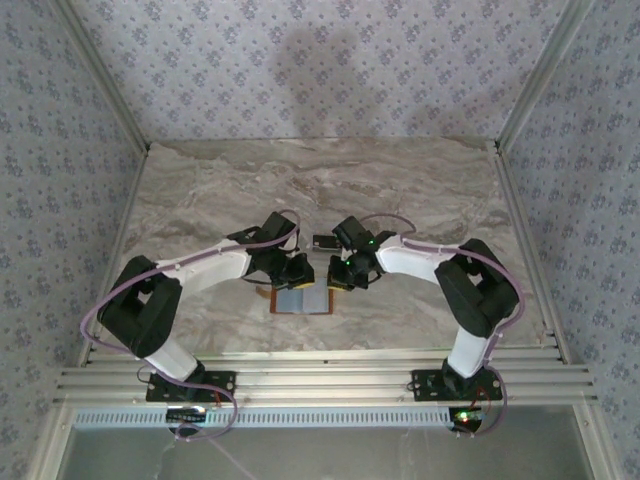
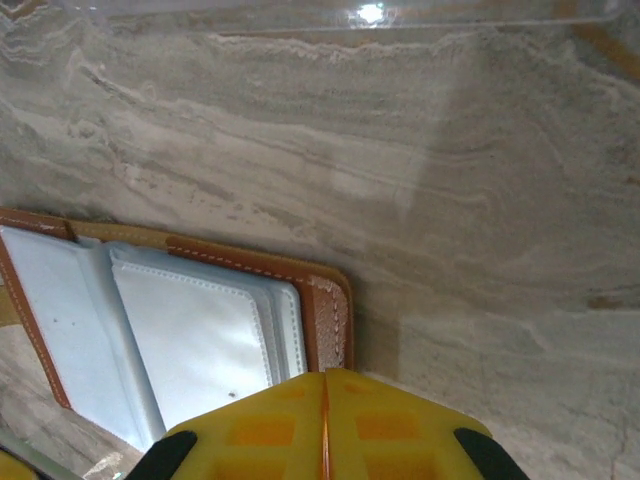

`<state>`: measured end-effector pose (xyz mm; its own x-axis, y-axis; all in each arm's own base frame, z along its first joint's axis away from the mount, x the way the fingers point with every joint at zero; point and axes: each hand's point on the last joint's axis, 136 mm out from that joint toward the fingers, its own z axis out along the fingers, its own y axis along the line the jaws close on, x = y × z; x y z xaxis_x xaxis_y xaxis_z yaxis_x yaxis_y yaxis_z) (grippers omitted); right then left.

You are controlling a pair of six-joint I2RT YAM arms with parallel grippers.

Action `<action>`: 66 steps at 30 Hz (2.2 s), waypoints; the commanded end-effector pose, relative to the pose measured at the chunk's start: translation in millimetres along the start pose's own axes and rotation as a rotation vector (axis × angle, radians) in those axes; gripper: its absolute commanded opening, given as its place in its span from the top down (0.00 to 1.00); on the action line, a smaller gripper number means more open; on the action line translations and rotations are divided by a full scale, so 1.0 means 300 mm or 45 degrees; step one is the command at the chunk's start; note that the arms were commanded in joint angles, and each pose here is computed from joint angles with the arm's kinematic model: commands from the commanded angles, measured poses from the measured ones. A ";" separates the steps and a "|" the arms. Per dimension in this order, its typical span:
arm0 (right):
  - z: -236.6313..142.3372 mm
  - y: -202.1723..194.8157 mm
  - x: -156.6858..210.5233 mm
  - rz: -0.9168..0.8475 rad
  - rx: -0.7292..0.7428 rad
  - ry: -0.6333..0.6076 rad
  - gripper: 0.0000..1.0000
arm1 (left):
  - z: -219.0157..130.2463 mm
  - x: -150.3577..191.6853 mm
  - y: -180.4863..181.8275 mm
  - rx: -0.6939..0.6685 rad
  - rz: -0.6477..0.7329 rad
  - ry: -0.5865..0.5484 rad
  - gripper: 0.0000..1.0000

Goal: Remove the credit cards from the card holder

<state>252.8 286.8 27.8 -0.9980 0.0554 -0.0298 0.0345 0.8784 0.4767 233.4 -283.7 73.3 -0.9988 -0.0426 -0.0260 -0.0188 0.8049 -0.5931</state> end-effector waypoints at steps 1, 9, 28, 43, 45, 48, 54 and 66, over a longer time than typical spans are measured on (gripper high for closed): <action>0.017 0.013 -0.004 -0.018 -0.019 0.027 0.91 | 0.013 0.007 0.007 0.000 -0.020 0.021 0.86; 0.035 -0.016 0.035 0.013 0.007 0.037 0.92 | 0.028 0.023 -0.002 0.010 -0.019 0.053 0.87; 0.022 -0.028 0.069 0.039 0.041 0.021 0.92 | 0.142 0.128 -0.002 0.073 -0.062 0.229 0.86; 0.006 -0.043 0.060 0.038 0.059 0.011 0.92 | 0.140 0.155 0.136 -0.182 -0.031 0.248 0.85; 0.005 -0.045 0.058 0.040 0.060 0.010 0.92 | 0.128 0.148 0.147 -0.218 -0.009 0.233 0.85; 0.005 -0.045 0.056 0.038 0.063 0.012 0.91 | 0.111 0.136 0.159 -0.264 0.024 0.210 0.85; 0.004 -0.044 0.053 0.034 0.063 0.017 0.91 | 0.088 0.117 0.181 -0.376 0.128 0.184 0.82; 0.005 -0.040 0.051 0.020 0.061 0.025 0.90 | 0.068 0.104 0.206 -0.735 0.394 0.144 0.66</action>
<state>238.5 288.4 21.7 -0.9981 0.0599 -0.0154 0.0452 0.8768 0.4787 203.2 -271.7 26.5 -0.9724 0.2302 -0.0373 0.2327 0.9475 -0.2194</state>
